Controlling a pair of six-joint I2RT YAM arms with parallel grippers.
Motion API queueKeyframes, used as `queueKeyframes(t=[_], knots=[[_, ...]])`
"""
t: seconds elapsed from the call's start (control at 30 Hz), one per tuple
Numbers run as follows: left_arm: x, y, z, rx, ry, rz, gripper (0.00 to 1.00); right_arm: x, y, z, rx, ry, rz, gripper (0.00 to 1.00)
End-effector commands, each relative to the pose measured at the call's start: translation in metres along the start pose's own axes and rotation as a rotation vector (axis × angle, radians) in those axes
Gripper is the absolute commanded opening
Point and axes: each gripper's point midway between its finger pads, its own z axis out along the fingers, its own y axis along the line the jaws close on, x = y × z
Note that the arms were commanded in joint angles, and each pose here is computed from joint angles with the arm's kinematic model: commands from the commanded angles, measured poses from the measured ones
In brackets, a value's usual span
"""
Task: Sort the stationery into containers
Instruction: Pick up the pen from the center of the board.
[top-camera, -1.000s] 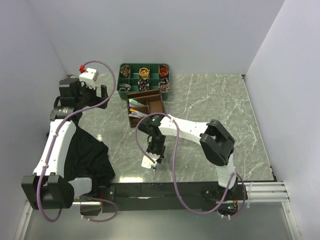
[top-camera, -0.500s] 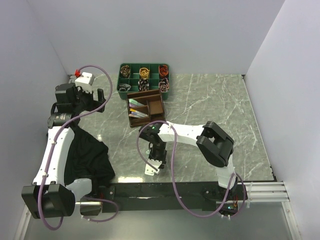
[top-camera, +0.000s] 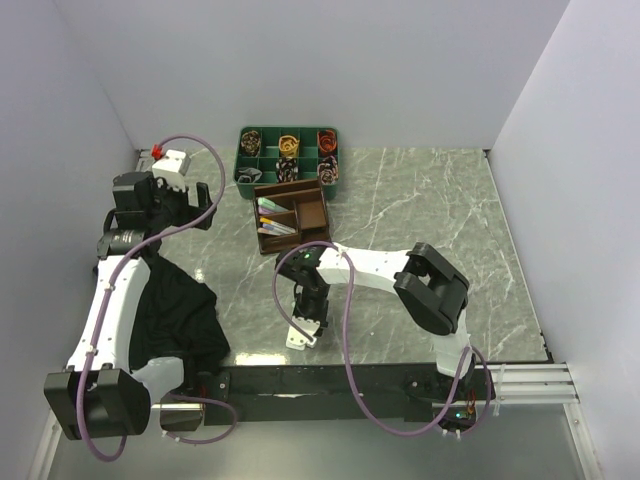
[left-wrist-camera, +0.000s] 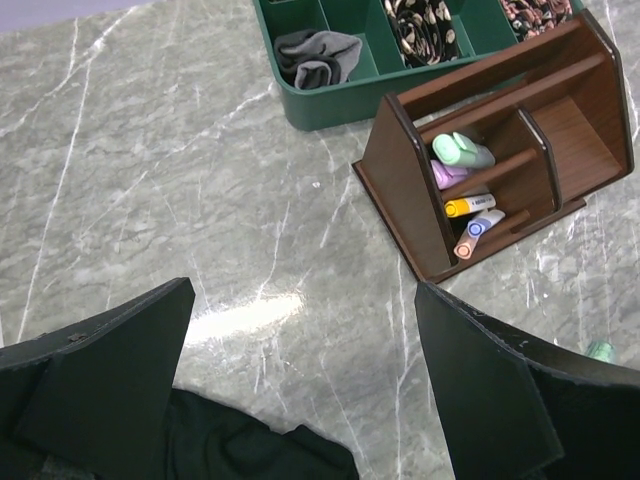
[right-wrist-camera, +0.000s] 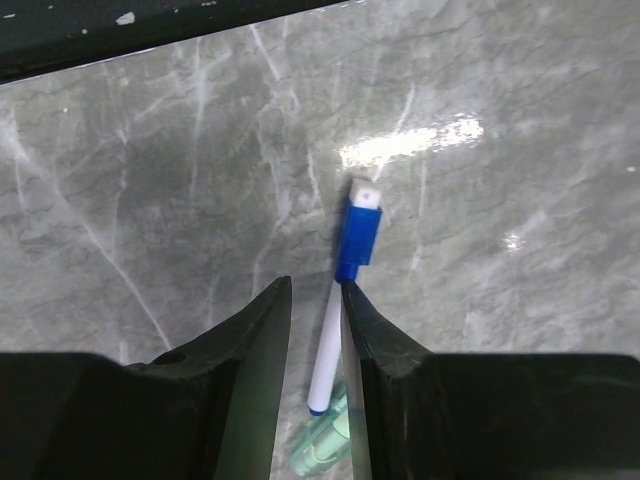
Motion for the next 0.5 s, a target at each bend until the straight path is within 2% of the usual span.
queueKeyframes(t=[0.0, 0.1, 0.23, 0.47], knots=[[-0.006, -0.005, -0.006, 0.018, -0.042, -0.006, 0.99, -0.016, -0.028, -0.024, 0.099, -0.002, -0.325, 0.34], [-0.005, -0.008, -0.005, 0.032, -0.043, -0.020, 0.99, -0.018, -0.033, -0.026, 0.112, -0.009, -0.329, 0.34], [-0.002, -0.009, -0.005, 0.039, -0.038, -0.023, 1.00, -0.018, -0.034, -0.019, 0.110, -0.035, -0.322, 0.40], [0.007, -0.009, -0.005, 0.032, -0.028, -0.021, 0.99, -0.014, -0.041, -0.007, 0.105, -0.067, -0.231, 0.41]])
